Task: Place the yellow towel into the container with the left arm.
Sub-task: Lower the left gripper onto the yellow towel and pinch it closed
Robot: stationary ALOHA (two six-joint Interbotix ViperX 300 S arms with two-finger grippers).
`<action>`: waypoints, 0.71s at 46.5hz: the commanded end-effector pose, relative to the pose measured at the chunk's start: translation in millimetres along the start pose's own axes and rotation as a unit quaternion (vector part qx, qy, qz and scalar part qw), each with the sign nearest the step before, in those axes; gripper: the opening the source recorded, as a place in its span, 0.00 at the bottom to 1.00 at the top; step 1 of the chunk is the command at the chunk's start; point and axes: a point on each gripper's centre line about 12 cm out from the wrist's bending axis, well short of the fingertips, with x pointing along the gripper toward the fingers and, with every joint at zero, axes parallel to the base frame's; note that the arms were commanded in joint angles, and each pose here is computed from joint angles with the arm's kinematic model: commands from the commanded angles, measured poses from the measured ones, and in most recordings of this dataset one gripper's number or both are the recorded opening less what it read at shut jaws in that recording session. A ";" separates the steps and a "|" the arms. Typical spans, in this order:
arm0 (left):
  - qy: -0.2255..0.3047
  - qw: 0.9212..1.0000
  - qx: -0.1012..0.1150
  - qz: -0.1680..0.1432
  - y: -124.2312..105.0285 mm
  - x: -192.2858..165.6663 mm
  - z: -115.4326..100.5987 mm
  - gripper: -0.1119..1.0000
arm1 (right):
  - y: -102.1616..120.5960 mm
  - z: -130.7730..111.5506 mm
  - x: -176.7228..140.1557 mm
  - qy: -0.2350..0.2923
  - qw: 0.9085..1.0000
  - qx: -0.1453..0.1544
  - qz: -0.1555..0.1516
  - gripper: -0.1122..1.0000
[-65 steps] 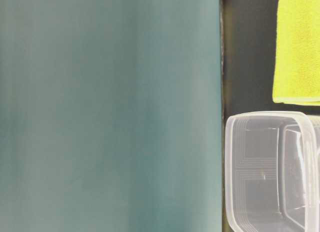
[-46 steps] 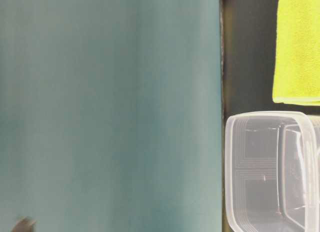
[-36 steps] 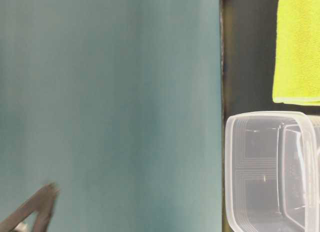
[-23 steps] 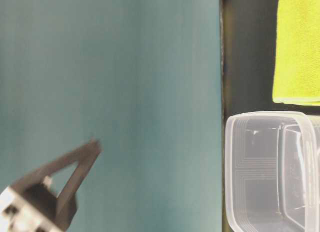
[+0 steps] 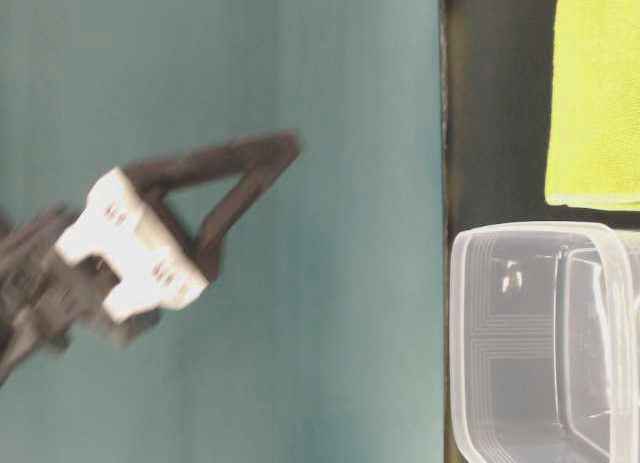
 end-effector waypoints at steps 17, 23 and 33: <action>0.122 0.992 0.003 -0.013 -7.4 133.2 -37.6 0.91 | -1.6 12.8 -3.6 -0.026 1.000 0.001 -0.006 0.81; 0.126 0.992 0.006 -0.014 -10.0 150.3 -48.0 0.91 | -1.6 12.0 -3.6 -0.024 1.000 0.002 -0.006 0.81; 0.140 0.990 0.014 -0.021 -21.5 163.0 -59.2 0.91 | -1.6 11.3 -3.5 -0.023 1.000 0.001 -0.006 0.81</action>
